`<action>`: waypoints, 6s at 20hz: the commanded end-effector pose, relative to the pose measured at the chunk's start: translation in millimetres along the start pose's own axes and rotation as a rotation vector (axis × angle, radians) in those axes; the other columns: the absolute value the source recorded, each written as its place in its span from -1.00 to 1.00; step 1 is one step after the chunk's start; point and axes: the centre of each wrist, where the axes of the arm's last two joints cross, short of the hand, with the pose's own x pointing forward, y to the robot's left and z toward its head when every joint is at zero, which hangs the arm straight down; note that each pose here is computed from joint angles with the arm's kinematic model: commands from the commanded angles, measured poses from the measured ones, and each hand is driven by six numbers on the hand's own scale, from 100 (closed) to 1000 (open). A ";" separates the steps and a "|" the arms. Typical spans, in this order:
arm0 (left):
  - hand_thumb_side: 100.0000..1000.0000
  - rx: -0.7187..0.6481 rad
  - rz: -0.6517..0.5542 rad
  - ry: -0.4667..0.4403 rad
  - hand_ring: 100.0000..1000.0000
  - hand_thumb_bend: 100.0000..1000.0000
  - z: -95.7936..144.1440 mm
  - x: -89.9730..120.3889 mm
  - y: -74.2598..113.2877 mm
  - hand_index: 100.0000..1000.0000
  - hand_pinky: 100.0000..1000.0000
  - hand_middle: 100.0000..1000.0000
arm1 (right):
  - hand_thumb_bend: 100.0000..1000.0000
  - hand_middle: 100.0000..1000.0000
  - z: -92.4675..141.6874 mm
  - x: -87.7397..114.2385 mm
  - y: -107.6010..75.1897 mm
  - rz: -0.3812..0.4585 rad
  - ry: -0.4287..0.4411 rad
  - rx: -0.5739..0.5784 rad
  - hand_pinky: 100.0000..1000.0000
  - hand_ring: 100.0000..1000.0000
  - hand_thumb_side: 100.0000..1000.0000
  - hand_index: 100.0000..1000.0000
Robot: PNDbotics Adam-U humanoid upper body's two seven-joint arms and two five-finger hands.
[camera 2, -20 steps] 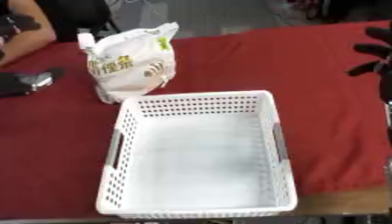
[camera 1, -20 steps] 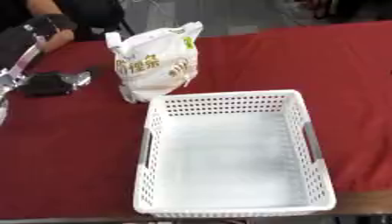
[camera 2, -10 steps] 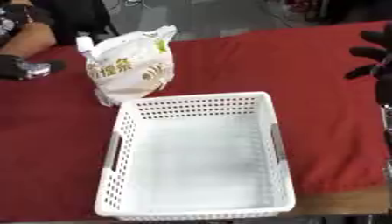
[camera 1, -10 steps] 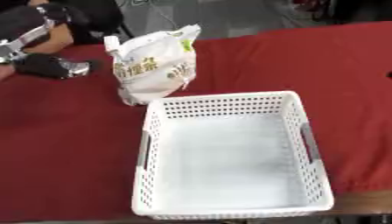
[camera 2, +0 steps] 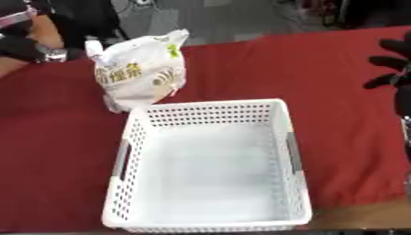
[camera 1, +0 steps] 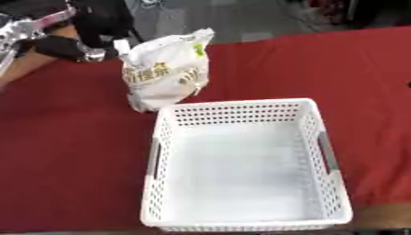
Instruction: Pick up objects on the table and place them in the box.
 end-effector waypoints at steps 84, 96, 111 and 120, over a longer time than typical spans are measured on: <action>-0.49 -0.013 -0.298 -0.127 -1.00 -1.00 -46.4 24.0 36.2 -0.85 -1.00 -1.00 | -0.48 0.66 2.7 0.1 -6.8 0.027 -0.001 0.023 0.01 0.51 0.90 1.00; -0.50 0.130 -0.325 -0.458 -1.00 -1.00 -12.2 115.9 92.7 -0.85 -1.00 -1.00 | -0.48 0.66 3.6 -0.4 -7.3 0.031 0.002 0.027 0.01 0.51 0.90 1.00; -0.51 0.006 -0.282 -0.796 -1.00 -1.00 -11.1 210.8 69.8 -0.82 -1.00 -1.00 | -0.48 0.65 1.6 0.2 -4.2 0.017 -0.007 0.032 0.01 0.51 0.90 0.99; -0.51 -0.123 -0.256 -0.824 -1.00 -1.00 -20.4 218.5 38.9 -0.80 -1.00 -1.00 | -0.48 0.65 0.6 0.4 -3.9 0.015 -0.010 0.032 0.01 0.51 0.90 0.99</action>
